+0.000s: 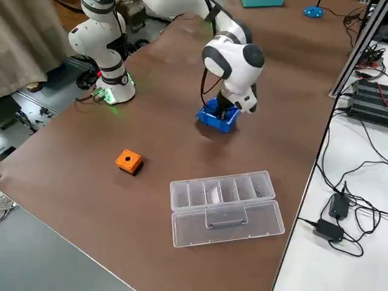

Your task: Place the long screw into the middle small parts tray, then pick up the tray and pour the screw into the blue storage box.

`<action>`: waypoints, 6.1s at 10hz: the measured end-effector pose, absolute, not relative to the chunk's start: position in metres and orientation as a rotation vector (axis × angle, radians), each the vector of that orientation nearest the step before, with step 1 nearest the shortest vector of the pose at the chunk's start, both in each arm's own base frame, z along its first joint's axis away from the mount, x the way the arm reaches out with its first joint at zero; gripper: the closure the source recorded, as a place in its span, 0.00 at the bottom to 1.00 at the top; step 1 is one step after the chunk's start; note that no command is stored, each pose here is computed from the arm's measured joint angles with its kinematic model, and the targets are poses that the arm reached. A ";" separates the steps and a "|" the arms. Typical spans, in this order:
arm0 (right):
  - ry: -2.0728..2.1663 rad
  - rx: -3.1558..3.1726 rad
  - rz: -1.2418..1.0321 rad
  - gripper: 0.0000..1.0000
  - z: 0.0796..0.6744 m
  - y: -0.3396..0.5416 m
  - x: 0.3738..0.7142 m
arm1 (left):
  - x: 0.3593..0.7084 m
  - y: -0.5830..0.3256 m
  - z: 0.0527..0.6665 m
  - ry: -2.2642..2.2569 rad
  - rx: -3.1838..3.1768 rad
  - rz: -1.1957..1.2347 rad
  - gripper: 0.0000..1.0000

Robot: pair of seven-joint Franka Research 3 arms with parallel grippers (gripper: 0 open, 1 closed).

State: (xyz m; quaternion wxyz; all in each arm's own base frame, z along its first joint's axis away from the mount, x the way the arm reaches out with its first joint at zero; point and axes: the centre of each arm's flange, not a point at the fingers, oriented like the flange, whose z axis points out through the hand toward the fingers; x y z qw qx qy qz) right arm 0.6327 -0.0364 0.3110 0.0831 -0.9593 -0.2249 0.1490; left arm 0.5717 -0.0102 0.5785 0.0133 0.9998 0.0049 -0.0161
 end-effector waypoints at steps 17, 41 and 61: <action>-0.726 -3.340 0.516 0.97 0.325 0.070 0.636 | 0.572 -0.010 0.579 0.015 3.114 -0.050 0.00; -0.274 -3.790 0.480 0.97 0.318 0.145 0.601 | 0.574 -0.011 0.574 0.017 3.106 -0.062 0.00; 0.066 -2.596 0.124 0.97 0.211 0.497 0.560 | 0.574 -0.011 0.575 0.018 3.105 -0.061 0.00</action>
